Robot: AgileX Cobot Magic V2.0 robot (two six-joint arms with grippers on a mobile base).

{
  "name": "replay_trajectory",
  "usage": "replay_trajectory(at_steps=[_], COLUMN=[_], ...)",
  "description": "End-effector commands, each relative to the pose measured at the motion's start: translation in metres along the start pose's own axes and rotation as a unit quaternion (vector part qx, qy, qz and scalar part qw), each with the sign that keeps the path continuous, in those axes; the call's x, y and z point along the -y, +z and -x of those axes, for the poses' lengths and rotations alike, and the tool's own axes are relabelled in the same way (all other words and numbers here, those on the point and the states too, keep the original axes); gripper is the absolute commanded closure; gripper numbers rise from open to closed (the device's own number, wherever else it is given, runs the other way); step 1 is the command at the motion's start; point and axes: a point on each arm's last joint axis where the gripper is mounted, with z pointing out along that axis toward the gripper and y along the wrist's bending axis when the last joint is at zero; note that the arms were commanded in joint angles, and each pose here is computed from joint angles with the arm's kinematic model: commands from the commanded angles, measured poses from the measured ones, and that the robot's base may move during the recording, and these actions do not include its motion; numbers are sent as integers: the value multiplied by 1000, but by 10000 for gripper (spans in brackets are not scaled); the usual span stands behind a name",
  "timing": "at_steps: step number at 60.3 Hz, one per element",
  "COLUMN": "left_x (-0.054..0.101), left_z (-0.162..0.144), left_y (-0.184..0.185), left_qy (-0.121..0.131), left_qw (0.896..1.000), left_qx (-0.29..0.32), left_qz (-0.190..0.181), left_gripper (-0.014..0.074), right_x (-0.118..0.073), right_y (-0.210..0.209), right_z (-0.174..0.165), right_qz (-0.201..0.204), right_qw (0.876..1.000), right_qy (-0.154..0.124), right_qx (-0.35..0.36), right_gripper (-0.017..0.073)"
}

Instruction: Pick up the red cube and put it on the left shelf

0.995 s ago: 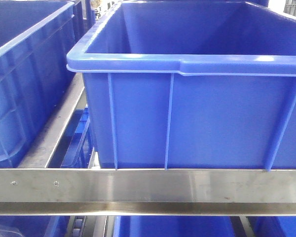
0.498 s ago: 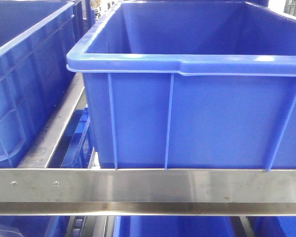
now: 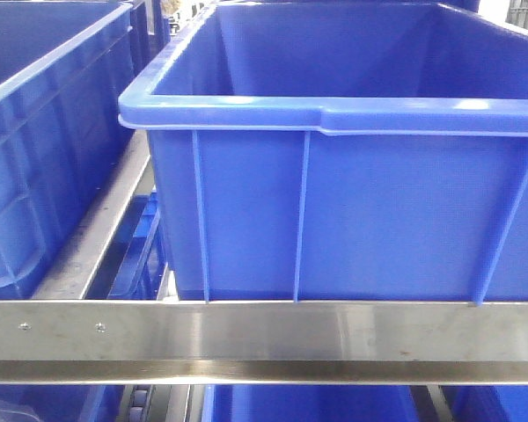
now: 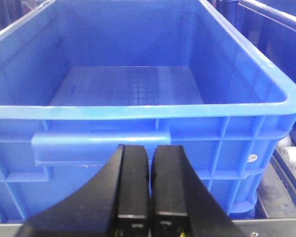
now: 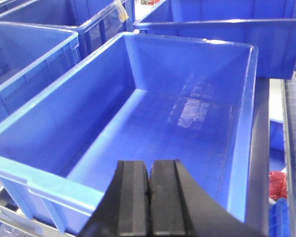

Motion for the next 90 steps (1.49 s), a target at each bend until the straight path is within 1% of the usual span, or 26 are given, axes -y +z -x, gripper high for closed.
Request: replay_trajectory(at_steps=[1, 3, 7, 11, 16, 23, 29, 35, 40, 46, 54, 65, 90], left_x=[0, 0, 0, 0, 0, 0, 0, 0, 0, 0, 0, 0, 0], left_z=[1, 1, 1, 1, 1, 1, 1, 1, 1, 1, 1, 1, 1], left_y=[0, 0, 0, 0, 0, 0, 0, 0, 0, 0, 0, 0, 0], left_qy=[-2, -2, -2, -2, -2, -2, -2, -2, -2, -2, -2, -2, -2], left_qw=[999, 999, 999, 999, 999, 999, 999, 999, 999, 999, 999, 999, 999], left_qx=[40, 40, 40, 40, 40, 40, 40, 40, 40, 40, 40, 40, 40], left_qz=[-3, -3, -3, -3, -3, -3, -3, -3, -3, -3, -3, -3, -3], left_gripper=[492, 492, 492, 492, 492, 492, 492, 492, 492, 492, 492, 492, 492], right_x=[2, 3, 7, 11, 16, 20, 24, 25, 25, 23, 23, 23, 23], right_y=[1, 4, 7, 9, 10, 8, 3, -1, -5, -8, -8, -8, -8], right_z=[6, -1, -16, -32, -51, -74, -95, -113, -123, -127, -127, -125, -125], right_qz=[-11, -18, -37, -59, -86, -114, -141, -160, -161, -161, -164, -164, -164], right_qw=[998, 998, 997, 996, 993, 987, 979, 974, 971, 974, 974, 973, 973], right_qy=[-7, -5, 11, 21, 21, 22, 42, 41, 38, 39, 17, 15, 16], right_qx=[60, 57, 60, 67, 82, 113, 140, 156, 170, 155, 153, 163, 159], right_gripper=[517, 517, 517, 517, 517, 517, 517, 517, 517, 517, 517, 517, 517])
